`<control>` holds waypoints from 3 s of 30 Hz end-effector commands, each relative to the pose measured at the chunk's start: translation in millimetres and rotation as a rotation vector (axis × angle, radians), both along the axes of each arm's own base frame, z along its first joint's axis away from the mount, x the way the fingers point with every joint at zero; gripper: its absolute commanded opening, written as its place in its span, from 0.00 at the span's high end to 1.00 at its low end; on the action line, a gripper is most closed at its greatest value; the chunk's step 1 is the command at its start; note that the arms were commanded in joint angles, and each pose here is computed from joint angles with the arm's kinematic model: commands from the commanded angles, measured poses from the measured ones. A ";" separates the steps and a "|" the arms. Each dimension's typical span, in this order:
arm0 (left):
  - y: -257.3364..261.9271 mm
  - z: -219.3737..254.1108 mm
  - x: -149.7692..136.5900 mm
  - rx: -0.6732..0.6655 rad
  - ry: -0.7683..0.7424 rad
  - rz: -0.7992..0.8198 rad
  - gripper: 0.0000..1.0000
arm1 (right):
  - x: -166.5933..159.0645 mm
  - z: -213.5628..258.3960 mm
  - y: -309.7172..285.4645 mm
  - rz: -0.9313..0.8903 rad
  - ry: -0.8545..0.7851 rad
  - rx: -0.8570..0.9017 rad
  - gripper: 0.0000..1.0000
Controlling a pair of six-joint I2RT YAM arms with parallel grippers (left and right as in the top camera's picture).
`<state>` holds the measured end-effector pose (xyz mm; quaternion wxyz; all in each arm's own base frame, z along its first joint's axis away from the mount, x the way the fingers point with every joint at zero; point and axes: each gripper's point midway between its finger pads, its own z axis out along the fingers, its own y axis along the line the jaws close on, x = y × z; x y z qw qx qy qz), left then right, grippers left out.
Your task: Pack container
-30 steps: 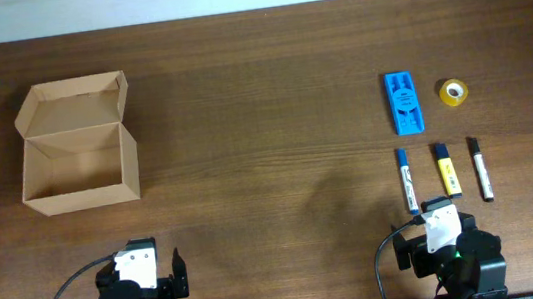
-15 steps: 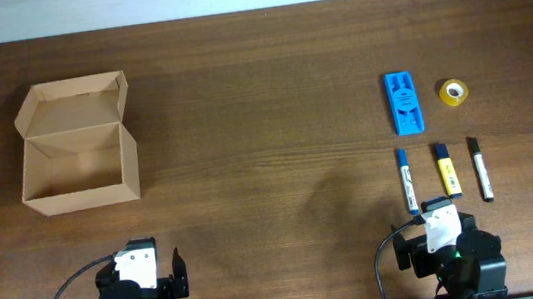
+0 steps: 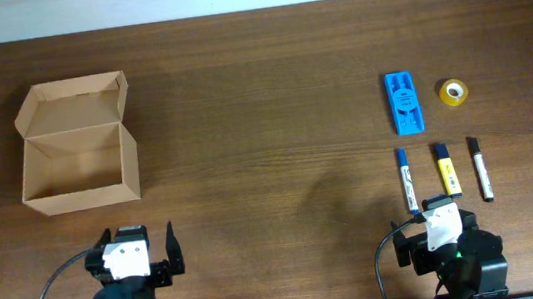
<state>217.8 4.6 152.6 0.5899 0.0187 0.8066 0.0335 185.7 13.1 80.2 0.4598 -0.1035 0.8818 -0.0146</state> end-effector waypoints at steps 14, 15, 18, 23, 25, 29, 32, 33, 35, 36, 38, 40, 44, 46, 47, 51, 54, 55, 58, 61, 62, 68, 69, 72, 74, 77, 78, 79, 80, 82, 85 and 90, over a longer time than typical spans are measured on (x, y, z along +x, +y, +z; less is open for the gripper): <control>-9.4 25.0 11.9 -0.004 0.067 -0.054 0.01 | 37.7 80.6 1.3 -0.045 -0.364 0.122 0.01; -8.9 27.4 15.0 -0.004 0.086 -0.051 0.00 | 38.6 84.5 1.2 -0.045 -0.379 0.123 0.01; -8.5 41.2 27.8 -0.002 0.127 -0.048 0.00 | 42.5 96.9 1.2 -0.056 -0.425 0.159 0.01; -3.2 71.5 57.3 0.016 0.170 -0.020 0.01 | 50.8 116.4 4.8 -0.053 -0.486 0.224 0.01; -3.4 85.6 70.7 0.016 0.175 -0.020 0.00 | 54.2 125.6 12.5 -0.011 -0.513 0.252 0.01; -3.9 111.9 93.9 0.016 0.164 -0.021 0.00 | 58.5 139.8 15.0 0.010 -0.566 0.257 0.01; -4.0 125.2 106.4 0.015 0.156 -0.020 0.01 | 58.7 135.7 15.2 0.008 -0.549 0.258 0.01; -4.0 127.5 108.8 0.015 0.154 -0.020 0.00 | 58.4 130.4 15.2 0.006 -0.527 0.257 0.01; -4.1 131.8 113.4 0.015 0.139 -0.020 0.01 | 58.2 121.0 12.7 -0.010 -0.492 0.246 0.01; -4.1 133.6 114.6 0.015 0.130 -0.020 0.00 | 59.3 119.1 7.3 -0.041 -0.491 0.235 0.01; -4.1 133.7 114.7 0.015 0.130 -0.020 0.00 | 60.4 121.3 7.8 -0.038 -0.498 0.238 0.01; 0.5 134.1 114.8 0.025 0.128 0.005 0.00 | 60.7 122.5 12.9 -0.012 -0.498 0.255 0.01; 0.1 134.7 115.2 0.024 0.125 0.003 0.00 | 64.4 111.8 21.6 0.001 -0.422 0.339 0.01; 6.8 129.2 115.0 0.034 0.148 0.034 0.00 | 69.5 111.4 24.7 0.010 -0.378 0.347 0.01; 9.9 125.6 115.5 0.035 0.161 0.044 0.00 | 73.8 112.6 24.6 0.006 -0.355 0.346 0.01; 24.1 105.4 118.1 0.029 0.249 0.083 0.01 | 99.7 122.3 24.9 0.007 -0.223 0.295 0.01; 33.6 91.0 117.8 0.015 0.344 0.103 0.00 | 122.7 125.2 24.2 0.020 -0.069 0.228 0.01; 35.5 87.9 117.9 0.008 0.370 0.104 0.00 | 130.5 126.7 23.3 0.023 -0.023 0.209 0.01; 43.0 86.1 120.3 -0.009 0.438 0.117 0.00 | 154.7 131.6 15.7 0.011 0.105 0.177 0.01; 45.9 93.1 122.7 -0.015 0.479 0.123 0.00 | 174.2 137.4 1.7 -0.033 0.189 0.182 0.01; 43.2 97.4 123.7 -0.024 0.487 0.109 0.00 | 179.2 138.4 -3.6 -0.049 0.211 0.185 0.01; 29.9 114.2 128.0 -0.061 0.453 0.042 0.01 | 186.0 134.0 -28.8 -0.126 0.311 0.206 0.01; 29.3 113.9 127.8 -0.063 0.455 0.039 0.00 | 185.1 133.2 -32.2 -0.135 0.314 0.207 0.01; 29.1 108.6 124.4 -0.066 0.481 0.040 0.00 | 182.0 131.4 -42.6 -0.166 0.324 0.213 0.01; 29.1 100.5 121.1 -0.077 0.519 0.046 0.00 | 177.5 128.6 -49.6 -0.190 0.341 0.221 0.01; 28.0 76.1 115.8 -0.111 0.626 0.060 0.00 | 170.8 124.6 -62.9 -0.266 0.366 0.247 0.01; 24.8 65.9 112.8 -0.135 0.680 0.054 0.00 | 169.1 123.7 -69.9 -0.308 0.369 0.255 0.01; 20.1 56.7 110.9 -0.158 0.734 0.036 0.00 | 167.6 123.2 -77.1 -0.348 0.369 0.261 0.01; 17.6 49.5 110.1 -0.172 0.778 0.026 0.00 | 166.8 123.2 -84.3 -0.381 0.365 0.264 0.01; 17.5 36.4 112.1 -0.184 0.870 0.028 0.01 | 166.1 124.3 -101.3 -0.437 0.348 0.253 0.01; 18.8 27.5 123.0 -0.196 0.943 0.034 0.00 | 164.5 123.8 -136.3 -0.568 0.317 0.234 0.01; 21.9 27.1 145.6 -0.209 0.945 0.048 0.01 | 151.3 101.1 -195.1 -0.785 0.342 0.268 0.01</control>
